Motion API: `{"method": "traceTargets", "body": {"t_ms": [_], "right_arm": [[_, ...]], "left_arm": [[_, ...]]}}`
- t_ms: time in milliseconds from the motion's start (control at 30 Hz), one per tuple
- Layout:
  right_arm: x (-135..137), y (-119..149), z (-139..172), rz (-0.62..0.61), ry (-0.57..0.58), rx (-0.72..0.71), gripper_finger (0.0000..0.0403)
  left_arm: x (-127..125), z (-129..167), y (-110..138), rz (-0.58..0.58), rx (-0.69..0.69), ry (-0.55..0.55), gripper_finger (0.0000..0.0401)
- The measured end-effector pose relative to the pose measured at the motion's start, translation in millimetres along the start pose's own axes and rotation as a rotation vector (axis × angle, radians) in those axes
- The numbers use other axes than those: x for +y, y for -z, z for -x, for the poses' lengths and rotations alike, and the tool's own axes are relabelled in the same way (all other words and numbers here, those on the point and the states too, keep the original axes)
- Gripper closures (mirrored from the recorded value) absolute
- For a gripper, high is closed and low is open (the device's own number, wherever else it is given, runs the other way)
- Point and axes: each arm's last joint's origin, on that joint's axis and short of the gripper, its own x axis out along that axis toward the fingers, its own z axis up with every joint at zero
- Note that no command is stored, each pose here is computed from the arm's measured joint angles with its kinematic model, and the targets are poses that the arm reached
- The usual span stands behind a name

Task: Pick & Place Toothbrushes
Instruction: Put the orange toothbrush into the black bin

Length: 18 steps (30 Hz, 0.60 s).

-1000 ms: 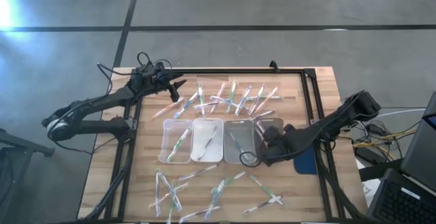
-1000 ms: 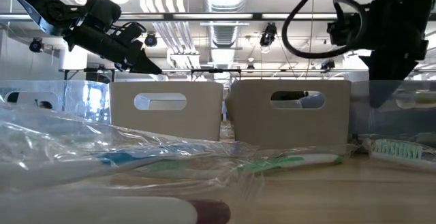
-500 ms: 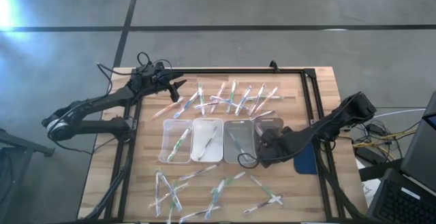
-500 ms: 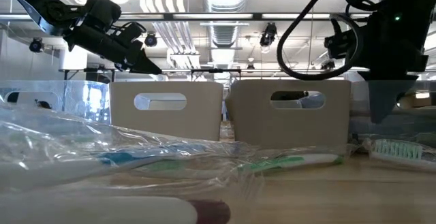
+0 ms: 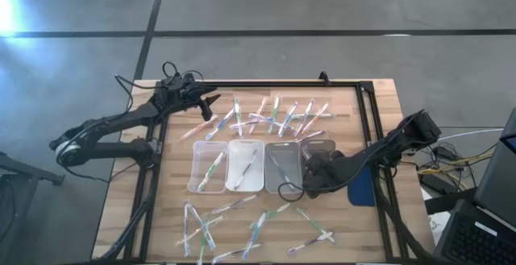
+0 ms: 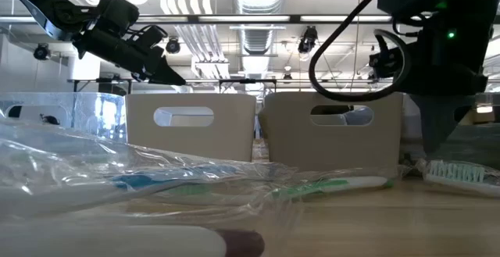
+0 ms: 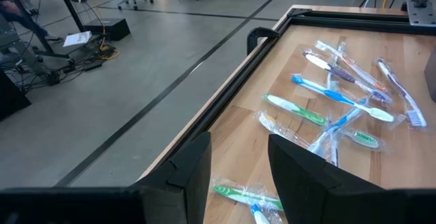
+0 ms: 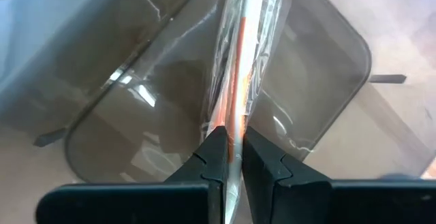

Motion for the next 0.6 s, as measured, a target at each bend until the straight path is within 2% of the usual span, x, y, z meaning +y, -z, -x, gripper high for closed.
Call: {"method": "traceTargets", "body": {"t_ms": [200,600], "right_arm": [[0.9,0.4,-1.5,-0.001,0.002,0.002,0.0374],[0.9,0.2,-1.5,-0.002,0.002,0.001,0.0299]], "left_arm": [[0.1,0.0,0.0,0.0,0.0,0.0,0.0249],[0.1,0.0,0.0,0.0,0.0,0.0,0.0249]]}}
